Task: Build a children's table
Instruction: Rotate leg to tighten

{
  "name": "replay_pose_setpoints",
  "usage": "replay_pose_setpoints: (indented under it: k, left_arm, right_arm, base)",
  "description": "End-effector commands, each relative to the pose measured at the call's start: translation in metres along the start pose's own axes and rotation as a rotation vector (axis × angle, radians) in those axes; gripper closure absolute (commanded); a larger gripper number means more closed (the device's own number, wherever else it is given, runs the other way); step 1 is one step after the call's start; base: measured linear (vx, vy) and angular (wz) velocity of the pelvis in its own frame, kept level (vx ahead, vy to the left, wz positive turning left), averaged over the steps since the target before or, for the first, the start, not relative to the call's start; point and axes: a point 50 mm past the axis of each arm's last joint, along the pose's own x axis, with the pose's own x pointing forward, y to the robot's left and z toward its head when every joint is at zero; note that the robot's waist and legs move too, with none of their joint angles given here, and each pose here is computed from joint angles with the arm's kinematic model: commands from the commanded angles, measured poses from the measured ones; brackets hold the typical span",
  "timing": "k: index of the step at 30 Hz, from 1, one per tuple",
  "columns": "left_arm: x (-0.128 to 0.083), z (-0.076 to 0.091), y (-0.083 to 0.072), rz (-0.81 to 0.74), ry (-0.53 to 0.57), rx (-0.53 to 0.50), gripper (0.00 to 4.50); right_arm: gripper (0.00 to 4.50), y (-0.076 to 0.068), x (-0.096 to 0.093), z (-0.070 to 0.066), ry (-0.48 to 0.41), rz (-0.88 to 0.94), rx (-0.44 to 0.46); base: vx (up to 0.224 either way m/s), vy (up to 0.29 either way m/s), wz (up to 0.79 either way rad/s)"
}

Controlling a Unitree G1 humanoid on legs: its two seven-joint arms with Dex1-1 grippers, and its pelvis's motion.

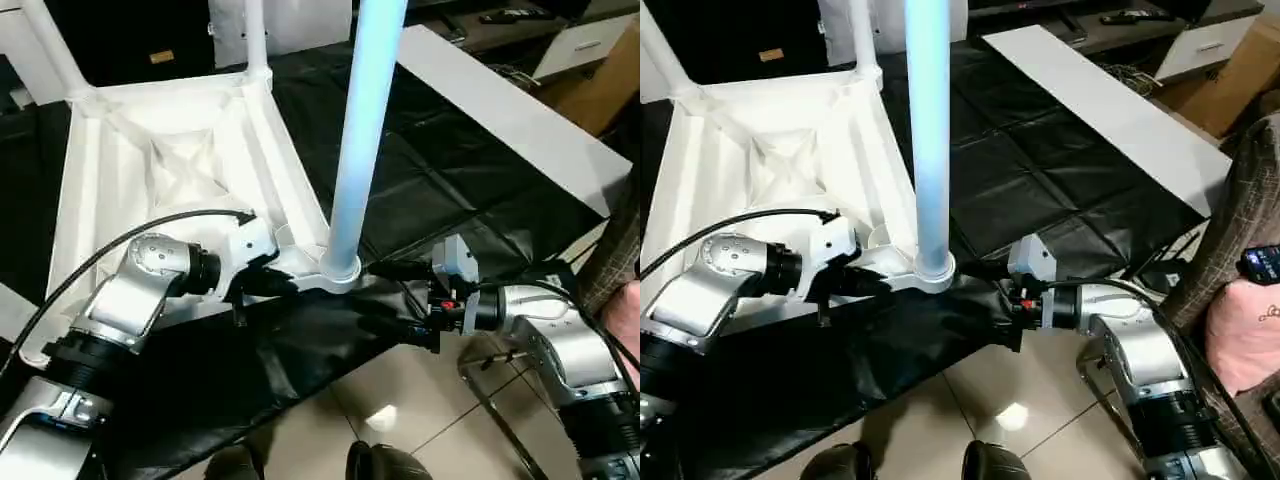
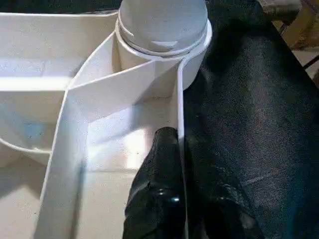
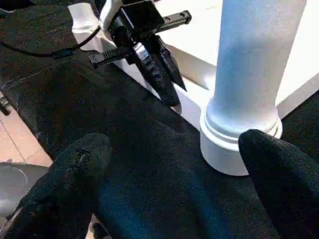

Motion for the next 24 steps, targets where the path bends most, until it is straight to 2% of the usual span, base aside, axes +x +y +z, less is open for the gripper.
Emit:
replay_pose_setpoints:
  k: [1,4,12,14,16,19,23,24]
  left_arm:
    - [0.004,-0.012,-0.008,-0.077,0.026,-0.006,4.46]
    - [0.008,-0.014,-0.017,-0.186,0.012,0.031,4.46]
    - [0.013,-0.007,-0.030,-0.380,0.004,0.124,4.46]
    - [0.014,-0.003,-0.030,-0.402,0.000,0.140,4.50]
    - [0.014,-0.002,-0.030,-0.407,0.000,0.145,4.50]
    - [0.016,0.001,-0.028,-0.415,-0.002,0.155,4.50]
    - [0.018,0.004,-0.025,-0.416,-0.019,0.161,4.50]
    - [0.018,0.005,-0.025,-0.416,-0.025,0.160,4.50]
  right_arm:
    - [0.00,-0.004,-0.001,0.005,-0.012,-0.008,-0.020]
    - [0.00,-0.015,-0.001,0.013,-0.019,-0.024,-0.047]
    - [0.00,-0.021,0.001,0.021,0.013,0.140,-0.092]
    - [0.30,-0.022,0.004,0.021,0.025,0.185,-0.084]
    - [0.30,-0.022,0.005,0.020,0.029,0.202,-0.077]
    - [0.66,-0.023,0.009,0.018,0.054,0.247,-0.064]
    - [0.86,-0.026,0.019,0.018,0.057,0.269,-0.071]
    - [1.11,-0.027,0.022,0.018,0.054,0.274,-0.073]
  base:
    - [0.000,0.000,0.00]
    - [0.000,0.000,0.00]
    - [0.000,0.000,0.00]
    - [0.000,0.000,0.00]
    - [0.000,0.000,0.00]
    - [0.000,0.000,0.00]
    - [0.000,0.000,0.00]
    - [0.000,0.000,0.00]
